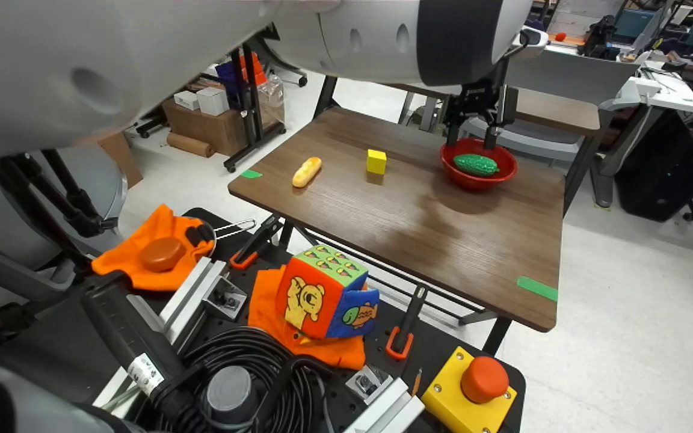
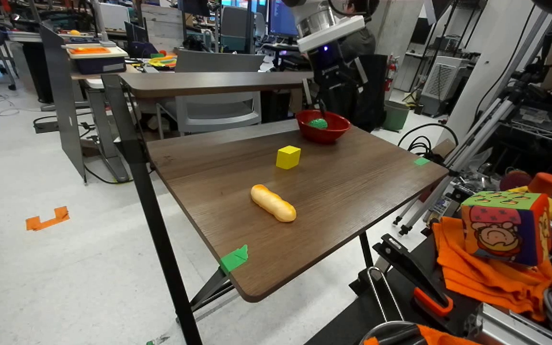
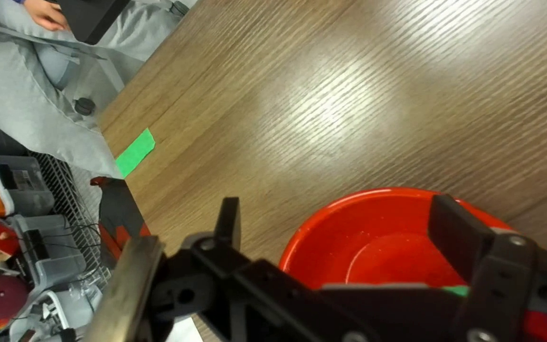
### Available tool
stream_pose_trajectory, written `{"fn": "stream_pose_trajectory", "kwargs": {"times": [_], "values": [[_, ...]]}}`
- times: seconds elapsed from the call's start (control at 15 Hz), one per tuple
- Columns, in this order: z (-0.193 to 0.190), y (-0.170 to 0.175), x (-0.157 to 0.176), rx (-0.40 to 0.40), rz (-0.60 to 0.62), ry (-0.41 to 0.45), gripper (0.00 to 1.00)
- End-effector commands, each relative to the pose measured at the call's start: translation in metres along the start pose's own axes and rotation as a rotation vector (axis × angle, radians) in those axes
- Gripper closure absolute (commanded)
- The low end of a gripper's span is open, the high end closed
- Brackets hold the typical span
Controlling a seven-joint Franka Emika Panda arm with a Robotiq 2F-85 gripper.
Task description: Put the green object inside the orange bowl
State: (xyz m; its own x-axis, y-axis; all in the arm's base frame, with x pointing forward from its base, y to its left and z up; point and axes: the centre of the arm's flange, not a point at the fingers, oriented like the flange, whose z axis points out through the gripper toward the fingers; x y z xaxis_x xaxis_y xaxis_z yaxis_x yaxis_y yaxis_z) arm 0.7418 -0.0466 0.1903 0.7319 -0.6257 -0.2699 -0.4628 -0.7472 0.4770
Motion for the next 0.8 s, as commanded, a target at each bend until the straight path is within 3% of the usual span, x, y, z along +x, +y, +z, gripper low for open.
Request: {"fn": "stream_pose_trajectory", "kwargs": {"times": [0.0, 0.27, 0.33, 0.4, 0.53, 0.73], "values": [[-0.072, -0.013, -0.004, 0.061, -0.086, 0.036, 0.00], [-0.117, -0.006, -0.074, 0.164, -0.115, 0.155, 0.00], [-0.128, -0.006, -0.087, 0.232, -0.091, 0.114, 0.00], [-0.114, -0.013, -0.062, 0.140, -0.107, 0.135, 0.00], [-0.135, -0.015, -0.078, 0.193, -0.103, 0.134, 0.00], [-0.136, -0.012, -0.077, 0.201, -0.099, 0.130, 0.00]]}}
